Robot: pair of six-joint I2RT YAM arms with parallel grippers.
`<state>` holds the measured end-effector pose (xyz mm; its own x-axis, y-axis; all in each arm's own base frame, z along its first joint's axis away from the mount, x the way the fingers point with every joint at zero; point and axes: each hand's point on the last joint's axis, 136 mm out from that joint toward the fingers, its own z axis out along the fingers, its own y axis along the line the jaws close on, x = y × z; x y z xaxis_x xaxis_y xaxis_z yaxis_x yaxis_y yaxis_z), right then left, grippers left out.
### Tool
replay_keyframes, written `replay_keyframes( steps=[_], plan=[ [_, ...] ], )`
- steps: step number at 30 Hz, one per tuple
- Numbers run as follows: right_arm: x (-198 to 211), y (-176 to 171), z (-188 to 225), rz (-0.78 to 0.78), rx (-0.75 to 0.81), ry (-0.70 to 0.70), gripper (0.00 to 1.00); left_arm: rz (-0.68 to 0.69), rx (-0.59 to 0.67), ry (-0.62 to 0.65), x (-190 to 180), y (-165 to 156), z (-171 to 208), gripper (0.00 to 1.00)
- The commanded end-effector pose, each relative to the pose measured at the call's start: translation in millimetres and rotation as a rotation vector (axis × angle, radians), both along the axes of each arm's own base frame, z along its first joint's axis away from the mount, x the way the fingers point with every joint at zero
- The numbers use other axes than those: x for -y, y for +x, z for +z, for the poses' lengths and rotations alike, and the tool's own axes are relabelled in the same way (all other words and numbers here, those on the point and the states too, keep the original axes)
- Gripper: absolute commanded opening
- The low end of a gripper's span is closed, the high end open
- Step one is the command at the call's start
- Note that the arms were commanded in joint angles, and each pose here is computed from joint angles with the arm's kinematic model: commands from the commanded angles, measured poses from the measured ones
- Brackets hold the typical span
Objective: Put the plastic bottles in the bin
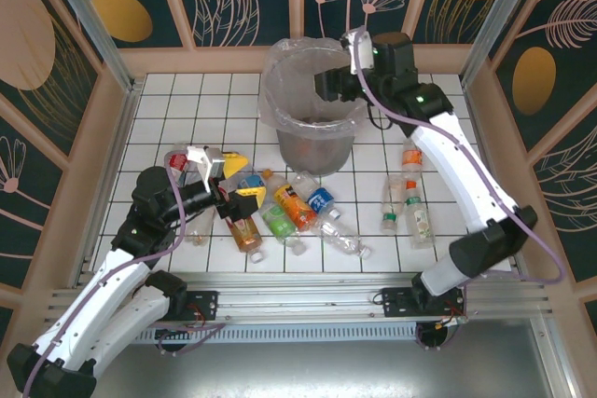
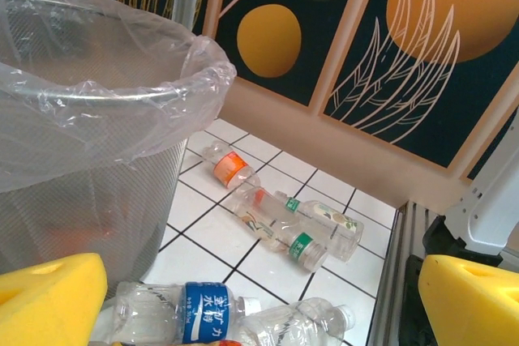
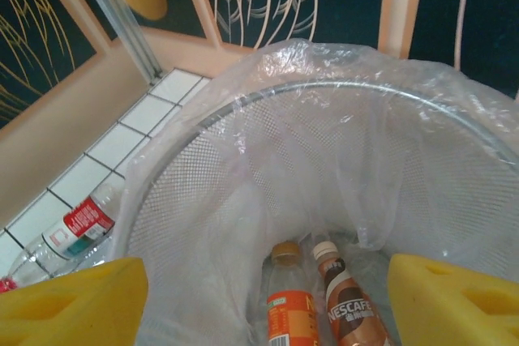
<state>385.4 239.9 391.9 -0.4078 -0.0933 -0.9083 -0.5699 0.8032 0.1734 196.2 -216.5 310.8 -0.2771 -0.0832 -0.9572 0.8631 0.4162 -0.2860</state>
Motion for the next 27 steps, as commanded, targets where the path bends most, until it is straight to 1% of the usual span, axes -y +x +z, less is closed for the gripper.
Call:
replay_keyframes(
  steps=[1,8,14,20,24,27],
  plan=[
    [18.4,-14.7,31.3,-0.061,0.099,0.081,0.78,-0.036,0.039,-0.006,2.0,-7.9,7.6,0.99],
    [50.4,-51.1,16.8,-0.147,0.076,0.104,0.78,-0.071,0.040,-0.009,4.4,-13.2,9.1,0.99],
    [71.9,-81.2,-12.2,-0.206,0.002,0.101,0.79,-0.108,0.029,-0.013,7.6,-17.2,8.5,0.98],
    [85.6,-103.2,-73.1,-0.276,-0.149,0.069,0.79,-0.131,0.021,-0.014,9.0,-20.5,7.4,0.98],
    [89.2,-120.7,-112.0,-0.293,-0.246,0.060,0.79,-0.138,0.021,-0.013,9.4,-21.6,7.2,0.98],
    [85.4,-135.5,-138.9,-0.277,-0.308,0.042,0.78,-0.141,0.021,-0.012,9.4,-22.3,7.1,0.99]
  ],
)
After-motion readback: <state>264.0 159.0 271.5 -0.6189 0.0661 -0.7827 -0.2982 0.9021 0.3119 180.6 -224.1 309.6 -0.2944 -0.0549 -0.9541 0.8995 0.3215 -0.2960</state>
